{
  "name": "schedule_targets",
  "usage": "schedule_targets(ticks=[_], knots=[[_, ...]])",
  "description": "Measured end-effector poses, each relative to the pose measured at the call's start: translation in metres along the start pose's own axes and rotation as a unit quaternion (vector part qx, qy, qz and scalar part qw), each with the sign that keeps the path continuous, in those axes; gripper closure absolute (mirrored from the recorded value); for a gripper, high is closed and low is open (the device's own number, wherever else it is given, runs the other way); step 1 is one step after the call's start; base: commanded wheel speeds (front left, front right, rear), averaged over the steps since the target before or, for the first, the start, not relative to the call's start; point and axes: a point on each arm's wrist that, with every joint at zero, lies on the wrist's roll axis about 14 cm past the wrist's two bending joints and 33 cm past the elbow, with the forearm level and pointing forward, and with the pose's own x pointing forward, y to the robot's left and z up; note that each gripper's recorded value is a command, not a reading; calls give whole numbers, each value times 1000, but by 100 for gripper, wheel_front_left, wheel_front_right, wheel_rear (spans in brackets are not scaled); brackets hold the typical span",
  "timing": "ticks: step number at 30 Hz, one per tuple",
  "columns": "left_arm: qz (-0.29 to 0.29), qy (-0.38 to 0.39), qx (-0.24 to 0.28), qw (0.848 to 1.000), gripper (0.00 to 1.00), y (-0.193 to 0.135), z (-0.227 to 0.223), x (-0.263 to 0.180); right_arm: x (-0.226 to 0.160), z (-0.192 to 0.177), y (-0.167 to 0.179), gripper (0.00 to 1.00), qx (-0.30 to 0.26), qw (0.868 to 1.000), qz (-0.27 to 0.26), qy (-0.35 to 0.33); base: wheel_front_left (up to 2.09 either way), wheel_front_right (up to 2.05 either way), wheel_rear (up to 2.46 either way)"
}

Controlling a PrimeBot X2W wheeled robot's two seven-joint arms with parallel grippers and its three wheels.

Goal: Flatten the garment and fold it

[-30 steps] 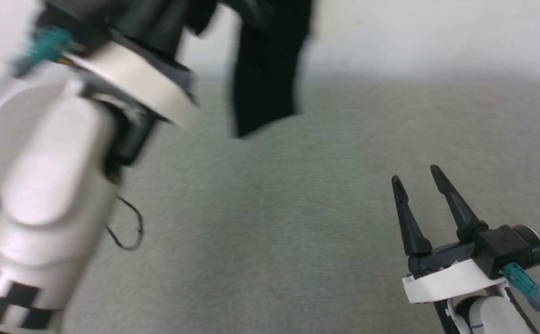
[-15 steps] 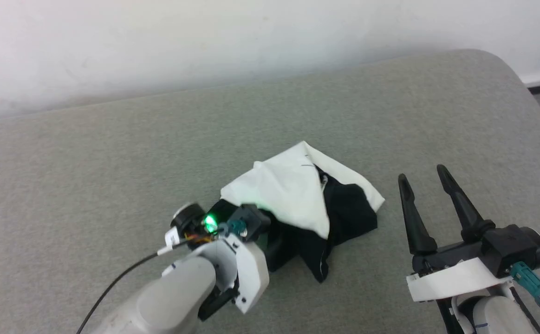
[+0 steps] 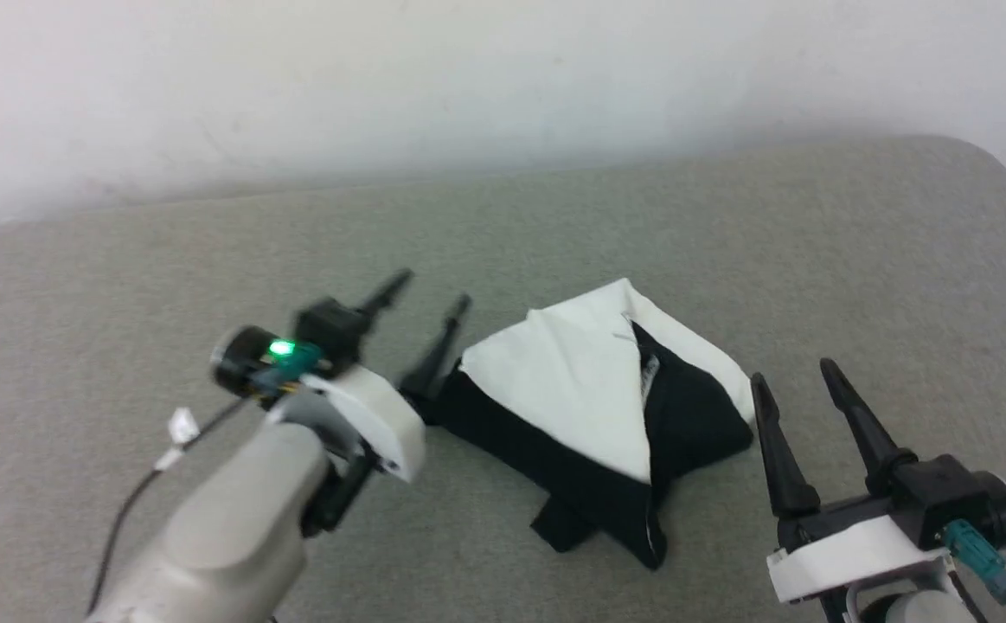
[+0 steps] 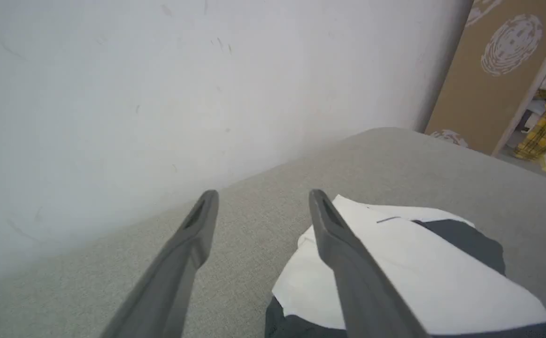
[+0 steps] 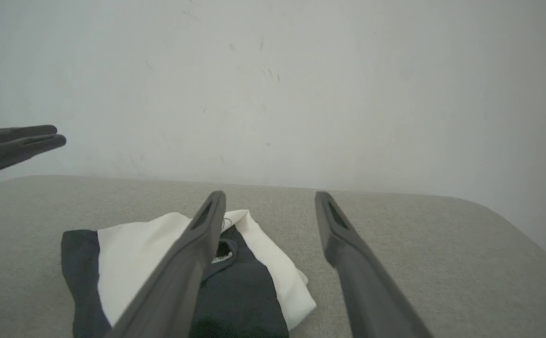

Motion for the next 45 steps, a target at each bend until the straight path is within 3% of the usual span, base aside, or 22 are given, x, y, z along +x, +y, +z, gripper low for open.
schedule_targets(ticks=[3,7,12,19,30,39,42,45], knots=[[81,-59,-9,995,0,40,39,-21,-1,0,9,0,3,1000,13,0,0,0,0],[162,-129,-23,978,0,64,73,-66,-5,-5,20,0,4,1000,30,8,0,0,0],[226,-147,-38,962,0,59,65,-118,-9,-8,32,0,6,999,49,14,0,0,0],[277,-96,-76,953,0,35,13,-161,-11,-6,41,0,6,998,63,10,0,0,0],[251,-56,-92,962,0,20,-18,-157,-12,-12,46,0,14,997,67,19,0,0,0],[125,67,-133,981,0,-18,-36,-95,-7,-20,40,0,16,998,58,31,0,0,0],[80,105,-173,976,0,-36,-35,-65,-2,-22,36,0,16,998,53,34,0,0,0],[54,164,-157,972,0,-42,-47,-44,0,-28,32,0,16,998,47,42,0,0,0]])
